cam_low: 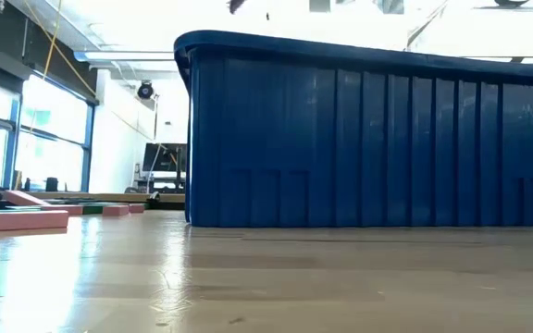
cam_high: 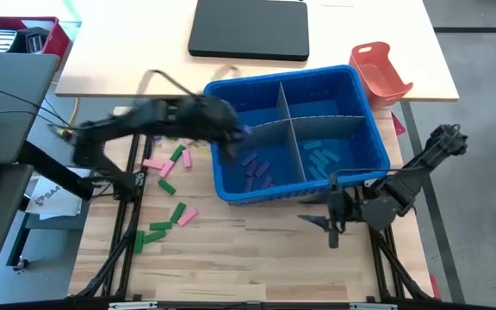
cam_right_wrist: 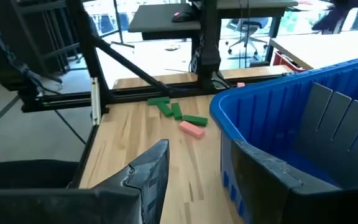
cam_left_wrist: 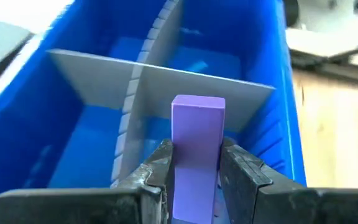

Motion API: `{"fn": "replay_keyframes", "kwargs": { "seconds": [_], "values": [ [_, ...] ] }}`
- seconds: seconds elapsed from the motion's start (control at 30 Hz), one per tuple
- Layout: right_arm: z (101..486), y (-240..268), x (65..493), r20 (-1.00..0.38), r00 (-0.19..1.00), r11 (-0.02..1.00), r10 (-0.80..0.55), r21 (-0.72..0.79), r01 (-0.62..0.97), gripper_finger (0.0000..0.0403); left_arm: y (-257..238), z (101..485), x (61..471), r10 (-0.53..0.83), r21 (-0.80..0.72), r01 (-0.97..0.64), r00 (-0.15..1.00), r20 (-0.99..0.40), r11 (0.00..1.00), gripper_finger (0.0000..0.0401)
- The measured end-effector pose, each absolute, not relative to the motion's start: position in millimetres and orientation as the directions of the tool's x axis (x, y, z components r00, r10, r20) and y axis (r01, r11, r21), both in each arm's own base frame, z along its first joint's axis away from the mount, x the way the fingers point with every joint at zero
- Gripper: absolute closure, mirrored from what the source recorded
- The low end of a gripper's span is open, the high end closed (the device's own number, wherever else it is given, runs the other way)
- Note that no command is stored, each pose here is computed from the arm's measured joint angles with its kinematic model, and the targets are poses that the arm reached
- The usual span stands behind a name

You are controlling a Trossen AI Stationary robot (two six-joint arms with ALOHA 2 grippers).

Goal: Sort blocks
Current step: Put the purple block into the blue bin with the other purple block

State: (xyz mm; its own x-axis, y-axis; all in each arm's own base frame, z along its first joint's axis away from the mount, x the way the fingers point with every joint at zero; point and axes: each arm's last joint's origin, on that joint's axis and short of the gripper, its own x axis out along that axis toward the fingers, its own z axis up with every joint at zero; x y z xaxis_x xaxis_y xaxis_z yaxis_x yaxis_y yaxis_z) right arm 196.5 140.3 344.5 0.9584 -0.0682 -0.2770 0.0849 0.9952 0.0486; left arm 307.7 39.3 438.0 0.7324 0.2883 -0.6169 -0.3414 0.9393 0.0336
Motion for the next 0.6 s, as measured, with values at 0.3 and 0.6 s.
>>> {"fn": "replay_keyframes", "kwargs": {
  "seconds": [0.3,0.6],
  "values": [
    [341.7,149.4,189.1,-0.297,0.954,0.999,-0.031,0.025,0.040,0.0234,45.9,373.8,403.0,0.164,0.221,0.043,0.540,-0.826,0.974,0.0318],
    [331.4,156.9,195.0,-0.332,0.943,0.999,-0.038,-0.012,0.036,0.0234,65.3,326.9,427.4,0.156,0.362,0.495,0.408,-0.899,0.790,0.0318]
  ]
}}
